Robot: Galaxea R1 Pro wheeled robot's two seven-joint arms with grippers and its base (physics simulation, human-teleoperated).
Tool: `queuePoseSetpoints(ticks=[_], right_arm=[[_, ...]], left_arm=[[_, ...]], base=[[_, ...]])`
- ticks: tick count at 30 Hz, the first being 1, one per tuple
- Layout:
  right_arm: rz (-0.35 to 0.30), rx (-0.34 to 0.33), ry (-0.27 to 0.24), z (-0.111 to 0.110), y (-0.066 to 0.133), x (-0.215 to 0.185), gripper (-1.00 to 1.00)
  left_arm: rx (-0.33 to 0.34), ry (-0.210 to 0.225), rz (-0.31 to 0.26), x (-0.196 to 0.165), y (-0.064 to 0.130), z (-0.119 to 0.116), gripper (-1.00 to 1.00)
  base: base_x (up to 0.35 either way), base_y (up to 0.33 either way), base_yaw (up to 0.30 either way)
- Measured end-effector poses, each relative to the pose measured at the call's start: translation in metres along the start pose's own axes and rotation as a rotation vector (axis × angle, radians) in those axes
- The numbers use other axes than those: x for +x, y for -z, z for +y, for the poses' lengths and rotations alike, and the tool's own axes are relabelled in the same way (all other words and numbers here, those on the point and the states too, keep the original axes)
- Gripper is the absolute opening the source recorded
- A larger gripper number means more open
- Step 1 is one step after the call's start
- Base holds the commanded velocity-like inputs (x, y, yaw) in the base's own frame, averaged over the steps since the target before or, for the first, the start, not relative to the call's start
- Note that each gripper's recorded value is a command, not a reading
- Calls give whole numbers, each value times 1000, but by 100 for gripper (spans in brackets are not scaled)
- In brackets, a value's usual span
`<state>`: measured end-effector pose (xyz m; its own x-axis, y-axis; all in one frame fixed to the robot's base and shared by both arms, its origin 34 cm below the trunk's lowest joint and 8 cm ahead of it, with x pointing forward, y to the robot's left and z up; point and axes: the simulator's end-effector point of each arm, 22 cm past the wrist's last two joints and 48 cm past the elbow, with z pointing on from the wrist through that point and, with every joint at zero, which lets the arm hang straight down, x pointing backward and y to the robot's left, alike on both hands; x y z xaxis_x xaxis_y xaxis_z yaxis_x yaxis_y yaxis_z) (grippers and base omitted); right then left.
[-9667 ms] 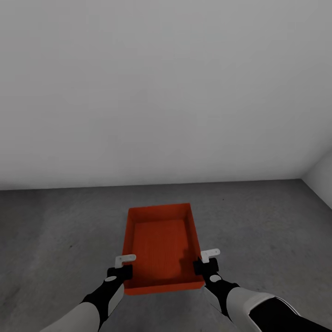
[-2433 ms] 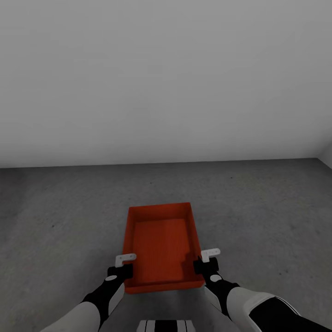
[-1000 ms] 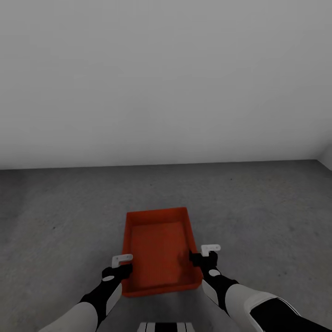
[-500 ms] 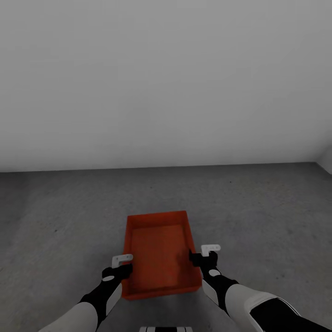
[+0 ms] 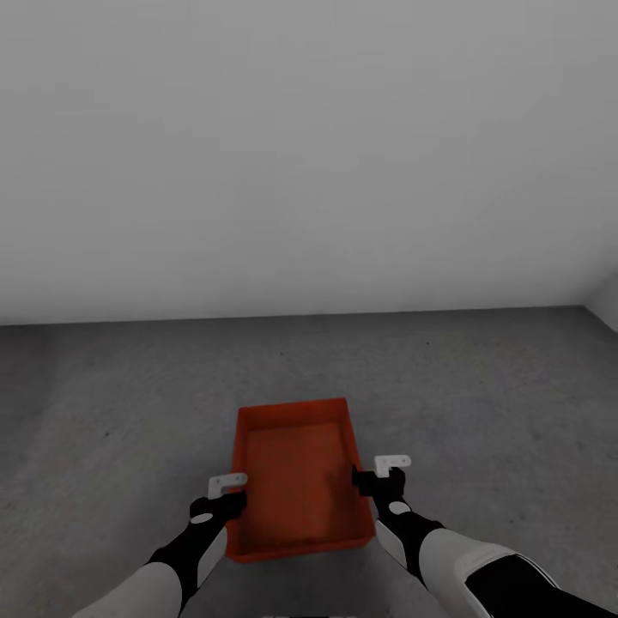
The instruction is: Move the two storage containers from the living room to the garage. In the garage, place one container on the floor and stack the other container on top of it (either order is fine).
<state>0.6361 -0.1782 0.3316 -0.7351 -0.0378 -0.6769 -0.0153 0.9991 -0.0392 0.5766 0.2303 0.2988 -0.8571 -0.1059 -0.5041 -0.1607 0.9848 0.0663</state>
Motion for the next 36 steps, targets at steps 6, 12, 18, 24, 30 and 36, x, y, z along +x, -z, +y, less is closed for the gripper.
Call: queuePoseSetpoints(ticks=[6,12,18,24,30,36], right_arm=[[0,1,0,-2,7,-11,100],[0,2,0,-2,15,-21,100],[0,2,0,-3,23,-31,100],[0,1,0,-3,30,-41,100],[0,2,-1,-4,38,-50,100],[1,2,-1,-4,45,-59,100]], left_arm=[[-1,-1,1,-8,10,1,100],[0,0,4,-15,19,1,100],[0,0,8,-22,29,2,100],[0,0,9,-29,38,2,100],[0,0,10,-37,48,3,100],[0,0,10,-44,57,4,100]], base=[[0,0,0],[0,0,0],[0,0,0],[0,0,0],[0,0,0],[0,0,0]])
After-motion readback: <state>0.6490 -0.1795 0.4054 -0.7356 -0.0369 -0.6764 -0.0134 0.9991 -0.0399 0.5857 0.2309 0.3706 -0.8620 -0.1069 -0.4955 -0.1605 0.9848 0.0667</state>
